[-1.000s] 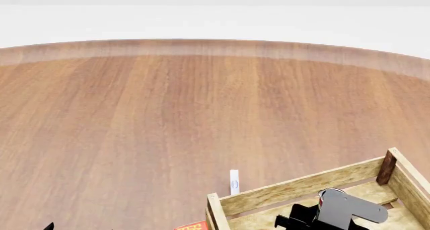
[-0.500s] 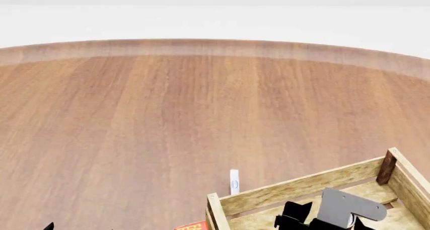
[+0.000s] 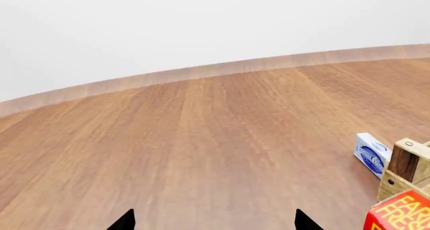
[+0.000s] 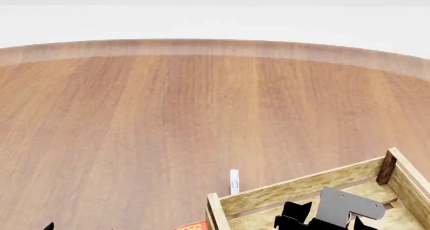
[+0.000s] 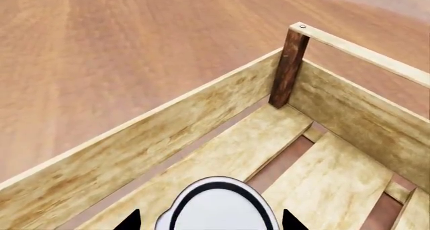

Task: Pick up the tomato sauce, and put it in the wooden tray.

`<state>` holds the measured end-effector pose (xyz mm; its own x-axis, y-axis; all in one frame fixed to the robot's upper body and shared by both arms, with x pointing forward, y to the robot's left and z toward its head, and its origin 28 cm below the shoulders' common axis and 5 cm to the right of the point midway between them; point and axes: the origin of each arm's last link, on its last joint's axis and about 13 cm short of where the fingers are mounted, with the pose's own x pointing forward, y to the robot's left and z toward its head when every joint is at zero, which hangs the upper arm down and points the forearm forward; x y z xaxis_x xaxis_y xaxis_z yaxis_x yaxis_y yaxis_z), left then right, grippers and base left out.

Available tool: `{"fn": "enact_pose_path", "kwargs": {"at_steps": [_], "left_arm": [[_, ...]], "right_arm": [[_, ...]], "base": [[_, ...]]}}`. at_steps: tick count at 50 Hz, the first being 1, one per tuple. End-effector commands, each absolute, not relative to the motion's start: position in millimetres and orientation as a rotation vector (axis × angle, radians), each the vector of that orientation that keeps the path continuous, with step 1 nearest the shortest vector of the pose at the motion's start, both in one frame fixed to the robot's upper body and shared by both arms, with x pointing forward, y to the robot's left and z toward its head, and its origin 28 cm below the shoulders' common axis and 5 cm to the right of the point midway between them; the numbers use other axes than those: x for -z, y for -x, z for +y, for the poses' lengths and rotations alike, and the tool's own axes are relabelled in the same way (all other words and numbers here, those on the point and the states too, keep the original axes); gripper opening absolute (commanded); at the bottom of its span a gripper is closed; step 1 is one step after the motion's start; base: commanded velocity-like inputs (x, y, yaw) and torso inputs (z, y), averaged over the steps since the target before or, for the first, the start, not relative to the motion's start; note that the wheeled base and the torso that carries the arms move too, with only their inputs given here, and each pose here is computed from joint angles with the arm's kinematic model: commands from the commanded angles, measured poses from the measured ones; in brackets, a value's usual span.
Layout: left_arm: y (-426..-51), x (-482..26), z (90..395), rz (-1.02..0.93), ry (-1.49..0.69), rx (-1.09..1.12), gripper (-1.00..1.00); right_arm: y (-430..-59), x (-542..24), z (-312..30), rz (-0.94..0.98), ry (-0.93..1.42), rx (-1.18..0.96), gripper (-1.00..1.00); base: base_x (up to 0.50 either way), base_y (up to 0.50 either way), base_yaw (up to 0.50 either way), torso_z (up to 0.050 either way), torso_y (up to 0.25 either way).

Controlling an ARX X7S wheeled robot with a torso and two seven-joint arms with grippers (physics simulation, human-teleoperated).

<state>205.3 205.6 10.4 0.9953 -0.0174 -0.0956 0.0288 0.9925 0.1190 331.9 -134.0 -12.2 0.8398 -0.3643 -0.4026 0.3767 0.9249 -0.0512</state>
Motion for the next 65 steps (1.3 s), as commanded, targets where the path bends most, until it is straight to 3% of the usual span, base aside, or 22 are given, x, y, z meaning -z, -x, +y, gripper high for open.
{"fn": "enact_pose_path", "kwargs": {"at_steps": [1,46,65], "left_arm": [[-208,-12,205,0.064,-0.077,0.02,1.0],[-208,-12,205,0.064,-0.076,0.02,1.0],[-207,-12,204,0.064,-0.072,0.019,1.0]], "right_arm": [[-331,14,-129,0.424,-0.045,0.366,1.0],[-333,11,-128,0.277,-0.015,0.374,1.0],[-325,1,-118,0.05,0.001,0.303,1.0]], "base": [[0.0,0.0,0.0,0.0,0.0],[0.0,0.0,0.0,0.0,0.0],[0.0,0.0,0.0,0.0,0.0]]}}
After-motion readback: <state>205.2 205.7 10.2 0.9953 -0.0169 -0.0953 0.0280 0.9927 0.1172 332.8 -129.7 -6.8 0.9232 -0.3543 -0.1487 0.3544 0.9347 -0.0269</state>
